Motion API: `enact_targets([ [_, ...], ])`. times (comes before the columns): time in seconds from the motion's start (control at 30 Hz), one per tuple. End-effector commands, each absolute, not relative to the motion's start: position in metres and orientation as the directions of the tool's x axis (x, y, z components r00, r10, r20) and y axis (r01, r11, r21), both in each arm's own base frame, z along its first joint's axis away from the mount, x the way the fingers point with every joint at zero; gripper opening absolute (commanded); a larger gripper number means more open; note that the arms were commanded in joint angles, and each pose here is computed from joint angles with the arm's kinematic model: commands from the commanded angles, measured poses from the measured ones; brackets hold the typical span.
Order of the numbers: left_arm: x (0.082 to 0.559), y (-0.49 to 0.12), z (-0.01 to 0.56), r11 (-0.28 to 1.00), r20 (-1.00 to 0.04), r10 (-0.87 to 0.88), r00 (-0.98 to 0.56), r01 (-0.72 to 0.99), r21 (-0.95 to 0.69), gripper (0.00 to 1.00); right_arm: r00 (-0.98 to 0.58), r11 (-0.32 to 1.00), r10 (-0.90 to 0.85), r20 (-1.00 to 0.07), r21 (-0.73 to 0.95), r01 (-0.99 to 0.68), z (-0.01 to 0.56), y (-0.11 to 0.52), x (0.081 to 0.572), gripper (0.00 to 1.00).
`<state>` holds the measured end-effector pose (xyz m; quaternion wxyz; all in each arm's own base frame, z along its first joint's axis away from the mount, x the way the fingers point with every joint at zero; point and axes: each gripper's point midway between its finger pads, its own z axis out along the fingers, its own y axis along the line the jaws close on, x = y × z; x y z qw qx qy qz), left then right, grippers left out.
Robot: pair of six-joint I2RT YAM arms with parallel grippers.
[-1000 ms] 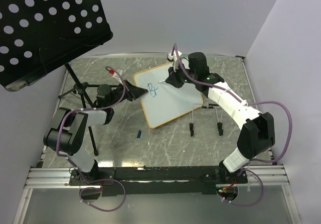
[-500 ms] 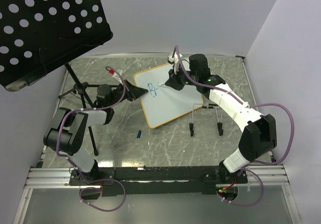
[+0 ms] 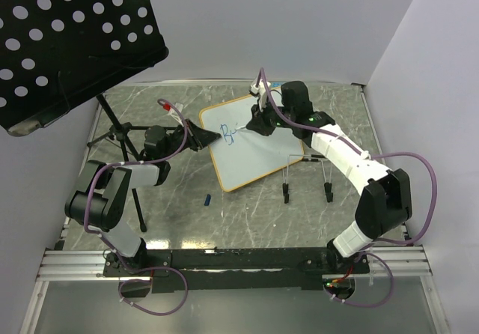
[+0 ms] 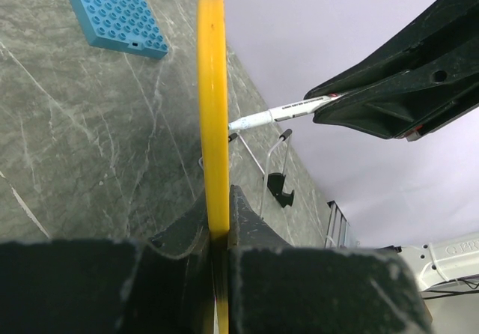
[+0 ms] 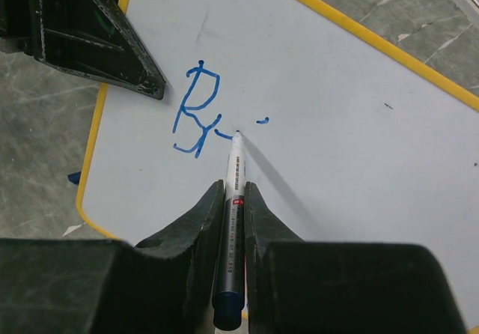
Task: Write a sentence on the whiteboard
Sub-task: Write on the whiteboard with the whiteboard.
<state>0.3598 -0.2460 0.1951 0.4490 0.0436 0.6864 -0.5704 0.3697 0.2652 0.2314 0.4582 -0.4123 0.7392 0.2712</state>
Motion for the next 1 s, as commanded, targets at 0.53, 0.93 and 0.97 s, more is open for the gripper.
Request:
enact_targets([
  [0.53, 0.355, -0.250, 0.261, 0.257, -0.735, -0.505, -0.452, 0.735, -0.628, 0.01, -0.231, 0.584, -0.344, -0.910, -0.015, -0.812, 0.242, 0.251, 0.390, 0.00],
  [0.93, 0.355, -0.250, 0.262, 0.256, -0.735, -0.506, -0.452, 0.735, -0.628, 0.01, -0.232, 0.504, -0.379, -0.896, 0.011, -0.864, 0.230, 0.256, 0.372, 0.00],
  [0.97, 0.356, -0.250, 0.261, 0.256, -0.735, -0.505, -0.453, 0.734, -0.629, 0.01, -0.230, 0.499, -0.379, -0.896, 0.012, -0.867, 0.230, 0.256, 0.371, 0.00],
])
